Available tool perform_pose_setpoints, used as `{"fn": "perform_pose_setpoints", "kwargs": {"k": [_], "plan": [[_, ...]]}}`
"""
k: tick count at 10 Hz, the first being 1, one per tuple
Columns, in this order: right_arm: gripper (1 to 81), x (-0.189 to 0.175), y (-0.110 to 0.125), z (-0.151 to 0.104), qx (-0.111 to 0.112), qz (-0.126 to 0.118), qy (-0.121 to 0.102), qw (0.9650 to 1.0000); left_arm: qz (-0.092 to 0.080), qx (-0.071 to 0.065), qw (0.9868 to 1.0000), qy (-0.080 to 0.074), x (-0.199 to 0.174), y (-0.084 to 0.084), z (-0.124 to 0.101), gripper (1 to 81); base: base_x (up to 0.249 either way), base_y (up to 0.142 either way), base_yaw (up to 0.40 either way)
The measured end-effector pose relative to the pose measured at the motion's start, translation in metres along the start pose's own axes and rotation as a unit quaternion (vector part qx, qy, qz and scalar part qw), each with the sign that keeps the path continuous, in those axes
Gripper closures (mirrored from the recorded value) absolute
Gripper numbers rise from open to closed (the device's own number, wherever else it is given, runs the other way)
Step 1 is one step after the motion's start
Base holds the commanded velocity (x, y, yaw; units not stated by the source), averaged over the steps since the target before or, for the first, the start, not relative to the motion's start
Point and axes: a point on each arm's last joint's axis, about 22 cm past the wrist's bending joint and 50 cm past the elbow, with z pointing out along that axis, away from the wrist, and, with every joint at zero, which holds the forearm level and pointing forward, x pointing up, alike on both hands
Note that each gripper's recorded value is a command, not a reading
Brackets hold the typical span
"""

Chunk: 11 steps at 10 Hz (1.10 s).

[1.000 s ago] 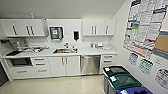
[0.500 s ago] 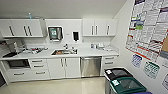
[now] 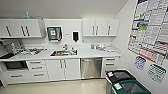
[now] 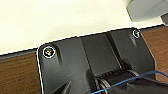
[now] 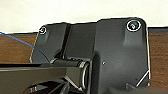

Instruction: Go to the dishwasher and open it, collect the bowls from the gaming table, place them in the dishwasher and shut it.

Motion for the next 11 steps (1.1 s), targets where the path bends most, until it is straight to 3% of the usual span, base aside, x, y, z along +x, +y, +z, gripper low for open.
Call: {"fn": "perform_pose_setpoints", "kwargs": {"k": [7,11], "plan": [[1.0,-0.008,-0.004,0.0,0.002,0.001,-0.004,1.0,-0.002,0.001,1.0,-0.006,-0.013,0.0,-0.001,1.0,0.11,0.0,0.0],[1.0,0.009,-0.002,0.001,0.001,-0.002,0.008,1.0,0.001,0.0,1.0,0.009,0.007,0.0,0.0,1.0,0.108,0.0,0.0]]}}
